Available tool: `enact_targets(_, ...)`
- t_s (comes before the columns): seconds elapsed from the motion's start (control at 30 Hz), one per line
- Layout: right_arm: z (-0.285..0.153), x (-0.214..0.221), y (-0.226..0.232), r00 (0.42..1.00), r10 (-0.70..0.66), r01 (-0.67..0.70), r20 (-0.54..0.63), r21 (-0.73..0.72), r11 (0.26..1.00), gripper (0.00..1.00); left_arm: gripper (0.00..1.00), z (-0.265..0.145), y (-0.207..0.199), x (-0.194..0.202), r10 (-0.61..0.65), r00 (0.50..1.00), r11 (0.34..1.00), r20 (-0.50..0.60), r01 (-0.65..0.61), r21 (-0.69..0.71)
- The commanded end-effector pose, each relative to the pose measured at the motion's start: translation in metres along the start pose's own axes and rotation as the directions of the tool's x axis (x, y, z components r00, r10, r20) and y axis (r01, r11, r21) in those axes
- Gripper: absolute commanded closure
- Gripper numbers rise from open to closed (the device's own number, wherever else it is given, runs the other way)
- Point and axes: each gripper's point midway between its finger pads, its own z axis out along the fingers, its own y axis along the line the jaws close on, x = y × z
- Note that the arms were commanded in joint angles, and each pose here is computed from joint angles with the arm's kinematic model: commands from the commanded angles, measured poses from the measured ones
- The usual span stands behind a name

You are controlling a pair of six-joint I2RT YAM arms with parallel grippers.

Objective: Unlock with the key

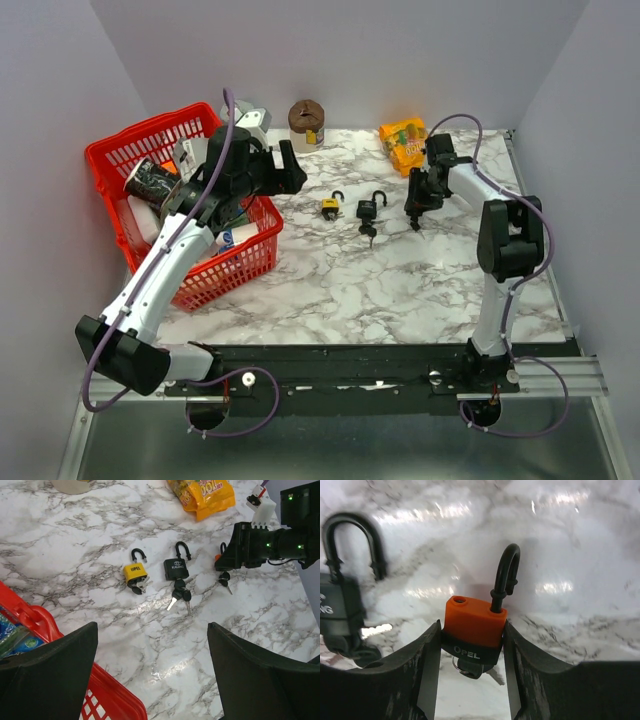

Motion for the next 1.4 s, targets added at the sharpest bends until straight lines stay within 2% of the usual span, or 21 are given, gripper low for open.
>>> enact_targets(0.0, 0.006, -0.018, 0.019, 0.999, -0.034, 0.033, -0.004, -0.084, 0.996, 0.65, 0.04, -0.012, 0.009, -0.023, -0.03, 0.997, 0.998, 0.067, 0.034, -0.052)
enact_targets(0.2, 0.011, -0.014, 0.018, 1.0, -0.019, 0.017, -0.025, -0.08, 0.997, 0.61, 0.04, -0.014, 0.013, -0.033, -0.047, 0.994, 0.996, 0.102, 0.054, -0.066)
enact_targets(0.3, 0.014, -0.005, 0.015, 0.999, -0.013, 0.01, -0.044, -0.068, 0.998, 0.54, 0.04, -0.013, 0.014, -0.032, -0.056, 0.993, 0.996, 0.106, 0.064, -0.066)
enact_targets(0.37, 0.015, -0.002, 0.015, 0.999, -0.011, 0.008, -0.048, -0.069, 0.998, 0.53, 0.04, -0.013, 0.015, -0.031, -0.06, 0.993, 0.995, 0.106, 0.068, -0.069)
enact_targets(0.4, 0.013, -0.006, 0.015, 0.999, -0.011, 0.008, -0.035, -0.072, 0.997, 0.5, 0.04, -0.014, 0.016, -0.032, -0.061, 0.992, 0.995, 0.108, 0.068, -0.07)
enact_targets(0.43, 0.011, -0.009, 0.016, 1.0, -0.011, 0.009, -0.024, -0.073, 0.997, 0.41, 0.04, -0.015, 0.016, -0.032, -0.06, 0.992, 0.995, 0.111, 0.069, -0.072)
enact_targets(0.53, 0.007, -0.016, 0.016, 1.0, -0.01, 0.009, -0.011, -0.066, 0.998, 0.32, 0.03, -0.017, 0.016, -0.032, -0.064, 0.991, 0.995, 0.114, 0.072, -0.07)
enact_targets(0.7, 0.002, -0.019, 0.016, 1.0, -0.016, 0.016, -0.002, -0.061, 0.998, 0.25, 0.03, -0.02, 0.017, -0.029, -0.072, 0.99, 0.994, 0.118, 0.081, -0.073)
enact_targets(0.73, 0.0, -0.019, 0.015, 1.0, -0.016, 0.016, 0.0, -0.057, 0.998, 0.13, 0.03, -0.022, 0.017, -0.03, -0.072, 0.99, 0.994, 0.123, 0.081, -0.072)
enact_targets(0.77, -0.003, -0.021, 0.014, 1.0, -0.015, 0.016, 0.008, -0.055, 0.998, 0.11, 0.03, -0.023, 0.017, -0.029, -0.071, 0.99, 0.994, 0.125, 0.081, -0.076)
enact_targets(1.07, -0.042, -0.043, 0.024, 0.993, -0.001, 0.012, 0.115, -0.089, 0.996, 0.08, 0.03, -0.03, 0.02, -0.034, -0.081, 0.986, 0.992, 0.145, 0.094, -0.083)
enact_targets(1.2, -0.077, -0.057, 0.028, 0.98, 0.015, 0.008, 0.197, -0.113, 0.994, 0.08, 0.02, -0.039, 0.019, -0.042, -0.072, 0.981, 0.994, 0.177, 0.086, -0.073)
enact_targets(1.37, -0.146, -0.065, 0.027, 0.942, 0.036, 0.009, 0.333, -0.134, 0.991, 0.08, 0.02, -0.054, 0.017, -0.052, -0.027, 0.973, 0.996, 0.229, 0.045, -0.074)
